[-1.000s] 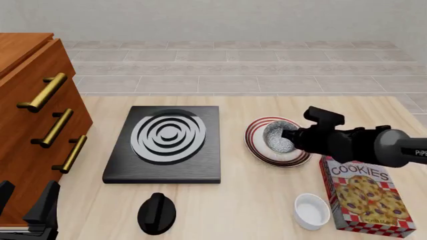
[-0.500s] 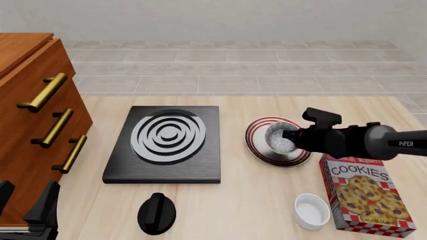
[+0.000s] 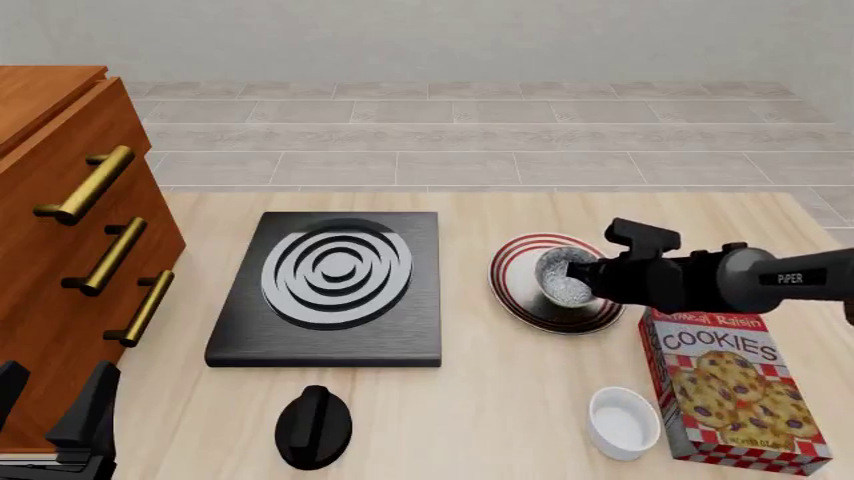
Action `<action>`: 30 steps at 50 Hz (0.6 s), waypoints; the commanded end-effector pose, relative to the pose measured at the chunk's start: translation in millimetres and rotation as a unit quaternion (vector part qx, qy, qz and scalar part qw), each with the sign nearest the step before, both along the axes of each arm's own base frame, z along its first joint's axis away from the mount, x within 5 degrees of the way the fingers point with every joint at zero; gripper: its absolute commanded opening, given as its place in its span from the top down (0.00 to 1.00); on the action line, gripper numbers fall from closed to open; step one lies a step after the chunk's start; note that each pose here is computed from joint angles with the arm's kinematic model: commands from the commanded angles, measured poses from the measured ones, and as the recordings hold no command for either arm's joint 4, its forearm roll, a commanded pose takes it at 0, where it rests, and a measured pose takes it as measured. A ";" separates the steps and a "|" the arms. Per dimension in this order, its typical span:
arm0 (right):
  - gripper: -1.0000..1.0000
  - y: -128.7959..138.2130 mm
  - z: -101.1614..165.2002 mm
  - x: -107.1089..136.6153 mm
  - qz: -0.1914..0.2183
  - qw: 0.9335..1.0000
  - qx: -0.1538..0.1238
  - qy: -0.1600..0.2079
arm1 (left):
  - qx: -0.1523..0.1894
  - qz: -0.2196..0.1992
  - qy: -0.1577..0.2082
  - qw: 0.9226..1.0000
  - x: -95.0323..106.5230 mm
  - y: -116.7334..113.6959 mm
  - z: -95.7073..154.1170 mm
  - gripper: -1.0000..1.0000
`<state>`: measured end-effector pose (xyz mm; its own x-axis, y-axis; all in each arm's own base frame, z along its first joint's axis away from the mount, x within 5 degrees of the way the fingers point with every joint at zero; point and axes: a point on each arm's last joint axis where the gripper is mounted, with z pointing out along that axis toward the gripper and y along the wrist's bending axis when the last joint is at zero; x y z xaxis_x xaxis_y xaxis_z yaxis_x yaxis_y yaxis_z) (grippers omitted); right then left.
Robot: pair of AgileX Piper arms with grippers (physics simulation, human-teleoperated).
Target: Pick the akita bowl next to the ramekin and place it on the plate.
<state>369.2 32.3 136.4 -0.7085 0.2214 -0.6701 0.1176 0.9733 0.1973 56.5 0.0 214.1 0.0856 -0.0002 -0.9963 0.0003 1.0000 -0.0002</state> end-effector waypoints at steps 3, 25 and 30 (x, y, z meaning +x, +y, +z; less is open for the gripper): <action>1.00 0.1 -1.9 3.7 0.003 1.000 -0.003 -0.005 | 0.000 0.000 0.000 1.000 0.0 0.0 0.0 0.00; 0.00 0.7 9.7 3.0 0.006 1.000 -0.004 -0.015 | 0.000 0.000 0.000 1.000 0.0 0.0 0.0 0.00; 0.00 1.6 17.2 2.6 0.007 1.000 -0.003 -0.020 | 0.000 0.000 0.000 1.000 0.0 0.0 0.0 0.00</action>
